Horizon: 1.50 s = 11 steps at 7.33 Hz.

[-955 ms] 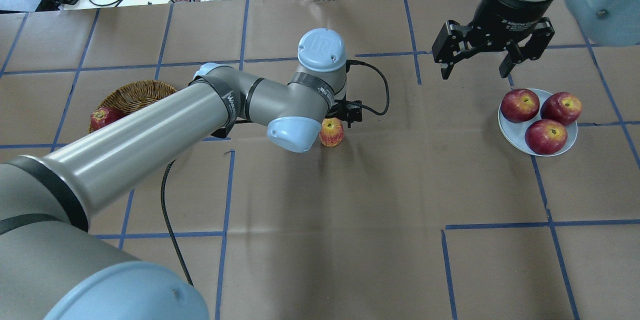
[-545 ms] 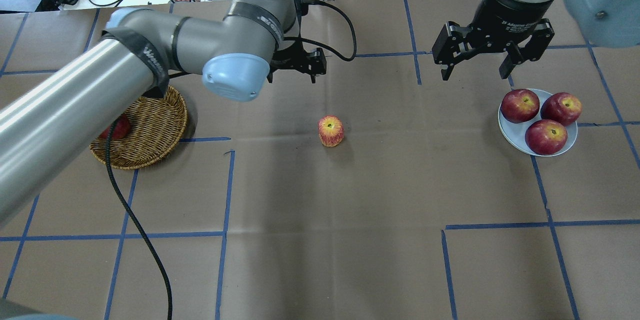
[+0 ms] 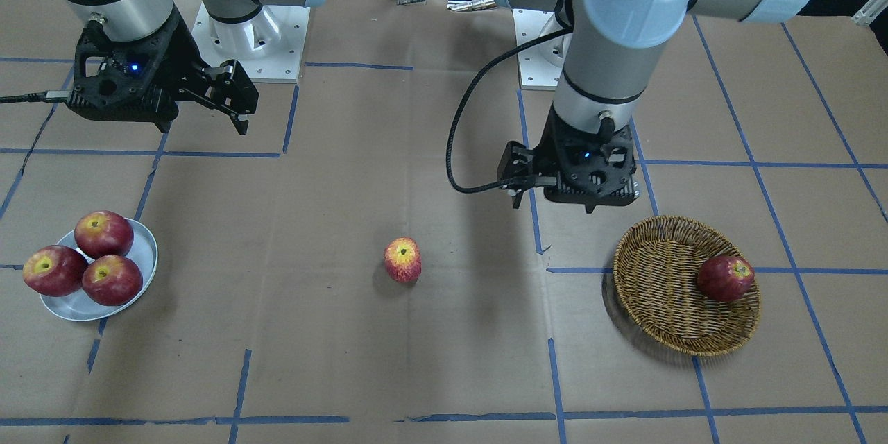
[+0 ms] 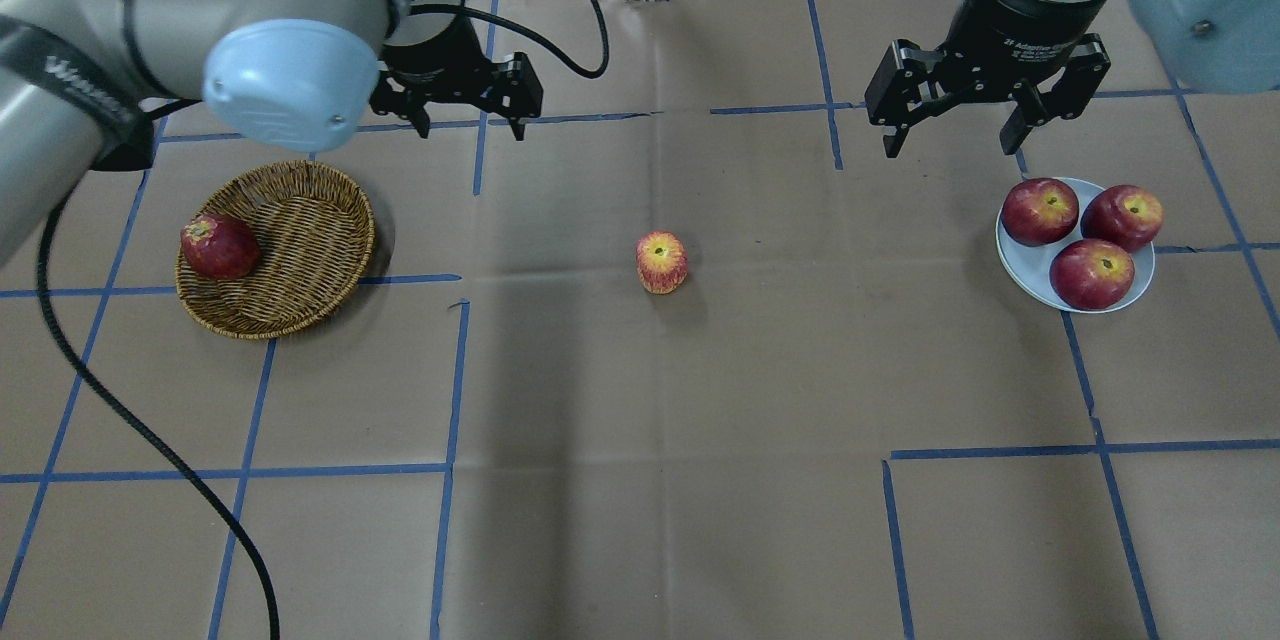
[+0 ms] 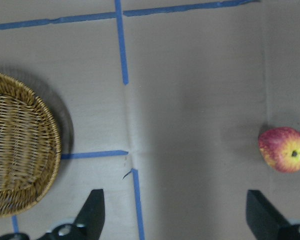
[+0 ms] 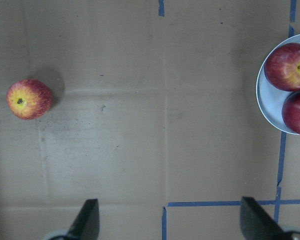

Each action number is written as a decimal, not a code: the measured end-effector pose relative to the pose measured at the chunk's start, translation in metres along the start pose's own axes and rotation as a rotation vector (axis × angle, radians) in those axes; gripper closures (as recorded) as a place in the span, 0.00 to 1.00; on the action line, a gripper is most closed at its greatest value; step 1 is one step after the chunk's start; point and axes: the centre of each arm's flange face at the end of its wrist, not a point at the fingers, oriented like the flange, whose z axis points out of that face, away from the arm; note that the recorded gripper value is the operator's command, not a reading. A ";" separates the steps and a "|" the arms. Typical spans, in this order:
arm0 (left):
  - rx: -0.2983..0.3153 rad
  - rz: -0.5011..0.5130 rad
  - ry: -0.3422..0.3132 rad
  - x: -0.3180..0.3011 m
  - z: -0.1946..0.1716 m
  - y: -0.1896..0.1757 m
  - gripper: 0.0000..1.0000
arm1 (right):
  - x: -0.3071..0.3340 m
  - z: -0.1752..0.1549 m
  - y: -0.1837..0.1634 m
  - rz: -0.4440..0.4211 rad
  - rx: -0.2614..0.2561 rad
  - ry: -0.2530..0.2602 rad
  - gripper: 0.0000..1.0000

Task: Transfer apple from basket to plate
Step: 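Reach the right gripper to the apple while the left arm withdraws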

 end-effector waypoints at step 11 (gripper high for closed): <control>-0.042 0.021 -0.088 -0.011 -0.051 0.081 0.01 | -0.211 0.203 -0.058 0.039 0.030 0.002 0.00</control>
